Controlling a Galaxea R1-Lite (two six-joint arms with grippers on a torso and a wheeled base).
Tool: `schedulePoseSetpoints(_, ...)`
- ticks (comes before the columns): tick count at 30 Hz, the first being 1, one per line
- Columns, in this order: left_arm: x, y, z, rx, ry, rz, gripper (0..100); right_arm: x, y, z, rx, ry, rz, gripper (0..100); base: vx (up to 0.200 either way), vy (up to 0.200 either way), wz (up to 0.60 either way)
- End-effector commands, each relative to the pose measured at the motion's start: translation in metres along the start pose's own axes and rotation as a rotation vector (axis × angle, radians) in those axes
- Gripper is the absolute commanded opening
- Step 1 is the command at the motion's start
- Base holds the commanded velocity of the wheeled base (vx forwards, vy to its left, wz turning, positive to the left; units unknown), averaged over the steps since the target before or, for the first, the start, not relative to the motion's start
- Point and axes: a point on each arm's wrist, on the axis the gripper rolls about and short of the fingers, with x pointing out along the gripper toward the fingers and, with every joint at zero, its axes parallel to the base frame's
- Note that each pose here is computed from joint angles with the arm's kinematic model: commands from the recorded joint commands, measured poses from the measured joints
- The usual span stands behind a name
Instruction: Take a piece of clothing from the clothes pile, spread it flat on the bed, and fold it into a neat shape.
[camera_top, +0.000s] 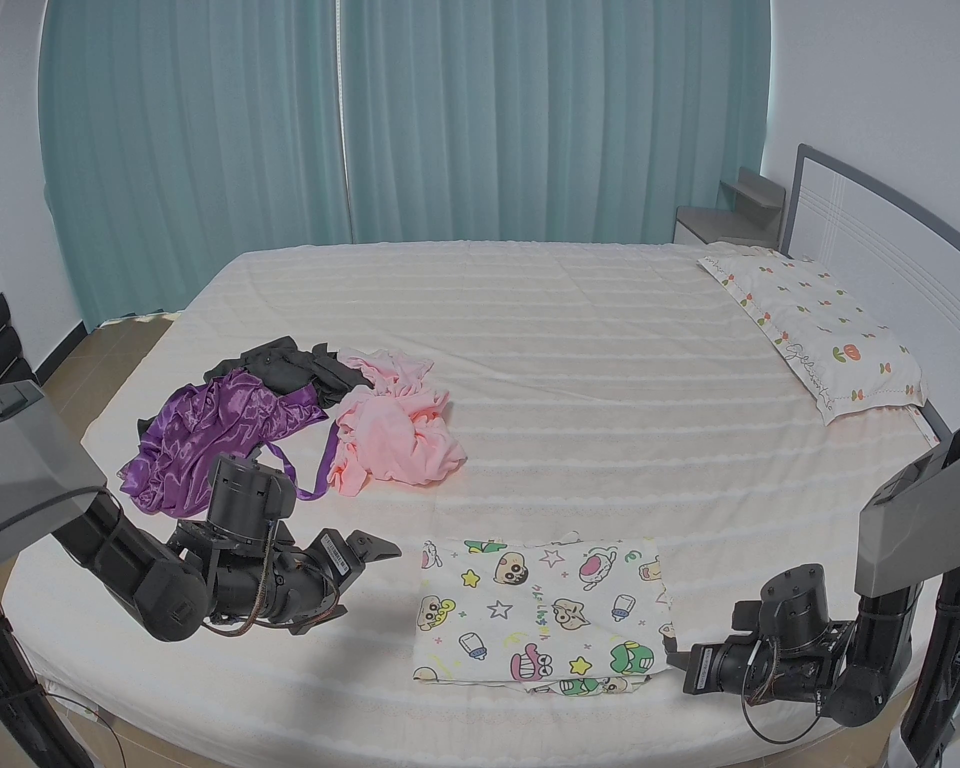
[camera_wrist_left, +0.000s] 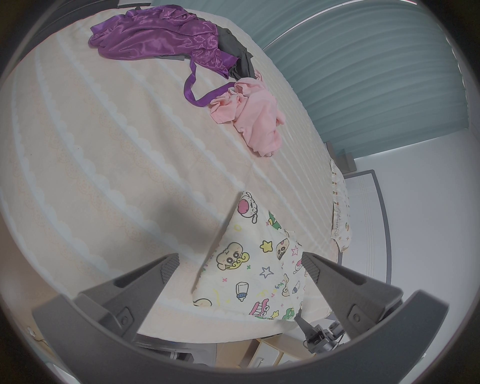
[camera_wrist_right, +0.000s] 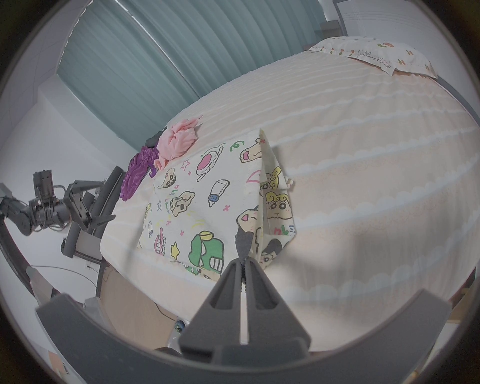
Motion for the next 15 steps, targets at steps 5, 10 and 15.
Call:
schedulePoseSetpoints(5, -0.0002, -0.0005, -0.0003, 0.001, 0.001, -0.002, 100, -0.0035, -0.0023, -0.0065, -0.056, 0.031, -0.014, 0, 0.000, 0.000, 0.00)
schedulePoseSetpoints(10, 0.0002, -0.0002, -0.0004, 0.001, 0.001, -0.001, 100, -0.0019, -0.0037, -0.0088, -0.067, 0.048, -0.024, 0, 0.000, 0.000, 0.00)
schedulePoseSetpoints(15, 0.0006, 0.0001, -0.0005, 0.002, 0.002, 0.001, 100, -0.0003, -0.0064, -0.0125, -0.086, 0.079, -0.045, 100, 0.000, 0.000, 0.00)
